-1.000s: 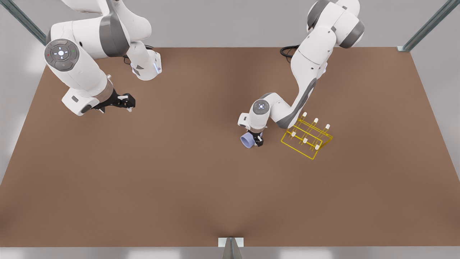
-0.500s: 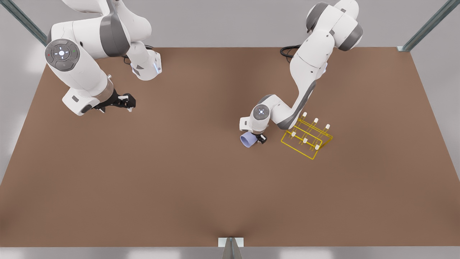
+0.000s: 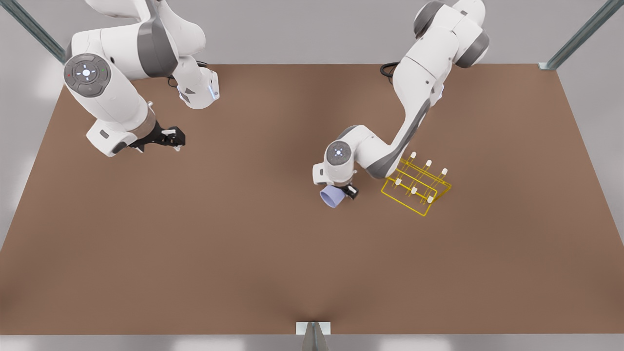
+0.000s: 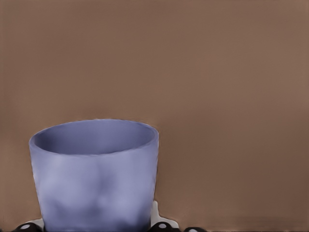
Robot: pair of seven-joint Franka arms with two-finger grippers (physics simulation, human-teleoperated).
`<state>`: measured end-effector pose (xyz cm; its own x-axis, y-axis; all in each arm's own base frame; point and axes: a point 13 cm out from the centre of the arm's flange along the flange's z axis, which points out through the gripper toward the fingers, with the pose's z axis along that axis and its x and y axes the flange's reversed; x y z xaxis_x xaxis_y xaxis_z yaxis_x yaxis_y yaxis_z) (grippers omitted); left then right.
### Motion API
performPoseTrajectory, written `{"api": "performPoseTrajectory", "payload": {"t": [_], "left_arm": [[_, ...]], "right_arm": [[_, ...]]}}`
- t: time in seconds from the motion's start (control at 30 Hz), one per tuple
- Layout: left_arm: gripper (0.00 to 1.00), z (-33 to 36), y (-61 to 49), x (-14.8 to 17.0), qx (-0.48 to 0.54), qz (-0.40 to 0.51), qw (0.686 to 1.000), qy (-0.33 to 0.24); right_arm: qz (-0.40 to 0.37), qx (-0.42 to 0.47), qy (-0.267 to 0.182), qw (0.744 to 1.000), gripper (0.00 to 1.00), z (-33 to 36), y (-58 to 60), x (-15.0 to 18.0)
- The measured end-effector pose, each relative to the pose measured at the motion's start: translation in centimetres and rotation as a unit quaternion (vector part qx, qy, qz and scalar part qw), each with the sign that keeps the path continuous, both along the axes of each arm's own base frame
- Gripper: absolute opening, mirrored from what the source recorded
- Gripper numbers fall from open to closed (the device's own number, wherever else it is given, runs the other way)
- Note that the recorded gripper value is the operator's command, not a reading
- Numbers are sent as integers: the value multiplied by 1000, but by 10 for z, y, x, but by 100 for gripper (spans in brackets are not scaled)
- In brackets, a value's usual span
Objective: Place the cup on the cup holder
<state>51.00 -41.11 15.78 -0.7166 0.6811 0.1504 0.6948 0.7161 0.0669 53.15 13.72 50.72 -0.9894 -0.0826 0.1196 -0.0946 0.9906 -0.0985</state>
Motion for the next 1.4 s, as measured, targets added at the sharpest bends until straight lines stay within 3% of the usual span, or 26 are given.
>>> {"api": "performPoseTrajectory", "payload": {"t": [0.1,0.17,0.37,0.5,0.63,0.97,1.17,1.4], "left_arm": [[67,27,32,-10,125,-58,990,8],[67,49,64,-9,231,-102,968,0],[67,139,129,22,512,-189,837,-43],[67,138,149,29,615,-222,757,9],[67,141,160,26,664,-239,705,70],[67,123,185,22,685,-276,641,209],[67,112,211,34,675,-287,627,264],[68,103,219,42,661,-310,619,289]], "right_arm": [[1,0,0,1000,100,0,1,0],[0,0,0,1000,100,0,0,0],[0,-1,1,1000,100,-1,1,-1],[2,-1,2,1000,100,-1,3,-1],[2,-1,2,1000,100,-2,3,-1],[1,-1,2,1000,100,-2,2,-1],[2,-1,2,1000,100,-2,3,-1],[2,-1,2,1000,100,-2,3,-1]]}}
